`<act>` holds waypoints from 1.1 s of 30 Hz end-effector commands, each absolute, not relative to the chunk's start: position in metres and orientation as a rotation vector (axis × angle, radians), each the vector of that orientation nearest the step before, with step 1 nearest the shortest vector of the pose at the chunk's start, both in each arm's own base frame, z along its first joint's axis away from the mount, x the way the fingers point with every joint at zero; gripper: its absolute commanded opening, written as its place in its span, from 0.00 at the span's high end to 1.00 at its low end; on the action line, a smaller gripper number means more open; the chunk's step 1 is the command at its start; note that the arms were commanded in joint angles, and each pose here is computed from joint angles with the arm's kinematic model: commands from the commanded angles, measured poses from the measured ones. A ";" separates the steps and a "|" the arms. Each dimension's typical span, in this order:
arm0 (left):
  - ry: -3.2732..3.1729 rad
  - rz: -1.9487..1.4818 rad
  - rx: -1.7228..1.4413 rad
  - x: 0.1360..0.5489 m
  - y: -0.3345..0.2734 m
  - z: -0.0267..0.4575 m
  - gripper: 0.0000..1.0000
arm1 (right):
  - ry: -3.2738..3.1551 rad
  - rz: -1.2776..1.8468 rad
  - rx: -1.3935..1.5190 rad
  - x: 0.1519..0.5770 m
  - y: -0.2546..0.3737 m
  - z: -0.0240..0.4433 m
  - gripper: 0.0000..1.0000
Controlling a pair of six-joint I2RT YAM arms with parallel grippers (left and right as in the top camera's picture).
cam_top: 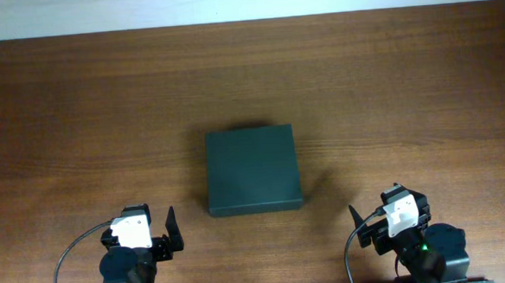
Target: Pack container
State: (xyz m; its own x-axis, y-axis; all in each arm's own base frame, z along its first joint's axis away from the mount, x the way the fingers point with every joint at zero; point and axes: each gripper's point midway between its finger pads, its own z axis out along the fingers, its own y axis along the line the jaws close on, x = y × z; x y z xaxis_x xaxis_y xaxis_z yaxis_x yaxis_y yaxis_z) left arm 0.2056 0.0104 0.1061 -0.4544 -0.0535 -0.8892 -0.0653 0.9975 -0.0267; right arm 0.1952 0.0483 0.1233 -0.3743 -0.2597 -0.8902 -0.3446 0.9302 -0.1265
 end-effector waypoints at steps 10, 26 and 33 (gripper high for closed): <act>2.038 0.008 -0.101 0.206 0.011 0.105 0.01 | 2.043 0.103 -0.410 0.195 0.044 0.094 0.01; 2.038 0.008 -0.101 0.206 0.011 0.105 0.01 | 2.059 0.106 -0.411 0.193 0.044 0.090 0.01; 2.038 0.008 -0.101 0.206 0.011 0.105 0.01 | 2.059 0.106 -0.411 0.194 0.044 0.090 0.01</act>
